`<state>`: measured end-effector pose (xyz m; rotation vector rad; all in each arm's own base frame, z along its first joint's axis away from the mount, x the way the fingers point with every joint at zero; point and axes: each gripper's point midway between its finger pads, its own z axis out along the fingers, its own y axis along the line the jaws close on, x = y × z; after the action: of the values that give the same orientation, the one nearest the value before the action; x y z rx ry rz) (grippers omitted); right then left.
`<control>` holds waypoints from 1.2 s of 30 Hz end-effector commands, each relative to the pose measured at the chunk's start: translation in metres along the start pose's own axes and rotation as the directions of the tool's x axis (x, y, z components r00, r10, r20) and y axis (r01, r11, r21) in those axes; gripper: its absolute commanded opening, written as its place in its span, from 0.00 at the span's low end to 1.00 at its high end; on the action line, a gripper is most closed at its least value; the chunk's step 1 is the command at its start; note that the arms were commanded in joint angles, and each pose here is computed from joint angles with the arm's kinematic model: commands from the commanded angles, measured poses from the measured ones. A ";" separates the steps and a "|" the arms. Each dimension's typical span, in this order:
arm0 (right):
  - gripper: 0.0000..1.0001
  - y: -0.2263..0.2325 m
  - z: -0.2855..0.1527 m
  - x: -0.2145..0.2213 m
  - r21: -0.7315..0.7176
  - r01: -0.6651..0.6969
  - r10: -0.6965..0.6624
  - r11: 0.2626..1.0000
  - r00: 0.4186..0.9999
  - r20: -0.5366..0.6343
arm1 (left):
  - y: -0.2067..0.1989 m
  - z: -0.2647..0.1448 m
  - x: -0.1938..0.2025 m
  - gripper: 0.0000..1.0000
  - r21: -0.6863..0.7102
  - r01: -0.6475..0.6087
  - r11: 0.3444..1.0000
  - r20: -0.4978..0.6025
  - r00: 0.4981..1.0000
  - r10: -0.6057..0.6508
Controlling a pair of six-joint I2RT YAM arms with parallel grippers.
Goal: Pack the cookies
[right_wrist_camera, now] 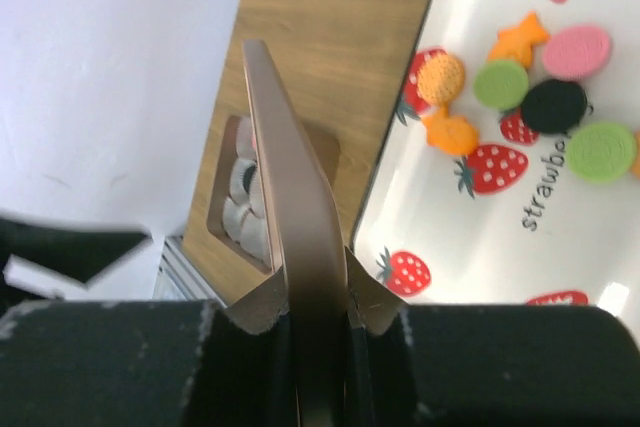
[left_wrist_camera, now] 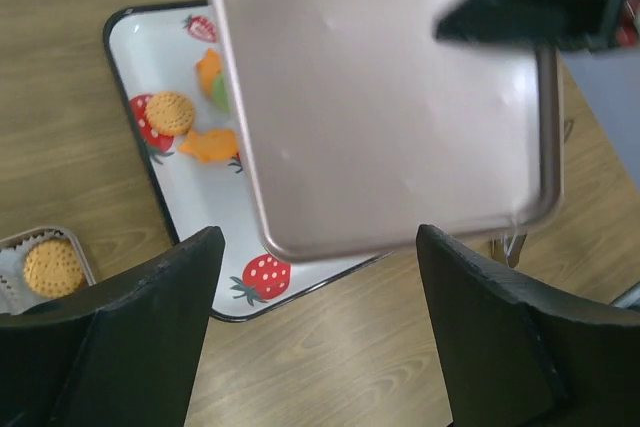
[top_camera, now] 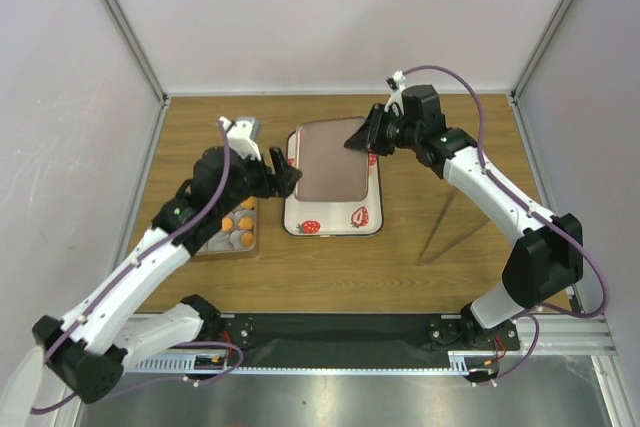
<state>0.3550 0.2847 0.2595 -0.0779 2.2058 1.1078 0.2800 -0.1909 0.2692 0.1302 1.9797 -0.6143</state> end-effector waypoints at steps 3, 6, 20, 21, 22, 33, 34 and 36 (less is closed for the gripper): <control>0.00 0.029 -0.009 -0.034 -0.016 -0.007 0.008 1.000 0.997 0.071 | -0.008 -0.019 -0.007 0.85 -0.072 -0.171 0.983 0.139 0.974 0.180; 0.00 0.034 -0.012 -0.041 -0.014 -0.012 0.013 1.000 0.997 0.073 | -0.018 -0.024 -0.007 0.86 -0.120 -0.247 0.962 0.178 0.947 0.266; 0.01 0.043 -0.018 -0.054 -0.033 -0.093 0.095 0.995 0.994 0.051 | -0.087 -0.041 0.003 0.89 -0.366 -0.658 0.658 0.406 0.523 0.749; 0.02 0.044 -0.019 -0.055 -0.038 -0.098 0.100 0.995 0.994 0.053 | -0.089 -0.041 0.002 0.89 -0.378 -0.685 0.623 0.409 0.481 0.776; 0.02 0.045 -0.021 -0.057 -0.040 -0.102 0.104 0.994 0.993 0.057 | -0.092 -0.040 0.005 0.89 -0.382 -0.691 0.614 0.430 0.455 0.780; 0.04 0.060 -0.036 -0.059 -0.076 -0.128 0.132 0.989 0.989 0.059 | -0.108 -0.023 0.004 0.92 -0.571 -0.761 0.307 0.387 0.080 0.919; 0.04 0.062 -0.038 -0.060 -0.080 -0.125 0.130 0.989 0.990 0.061 | -0.111 -0.021 0.004 0.92 -0.572 -0.766 0.294 0.388 0.063 0.920; 0.04 0.064 -0.040 -0.059 -0.085 -0.123 0.128 0.989 0.990 0.057 | -0.108 -0.012 0.003 0.92 -0.583 -0.775 0.242 0.347 0.031 0.937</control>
<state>0.3703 0.2815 0.3014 0.1136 2.2562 1.1660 0.2279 -0.2864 0.2814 0.8917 0.9585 0.3884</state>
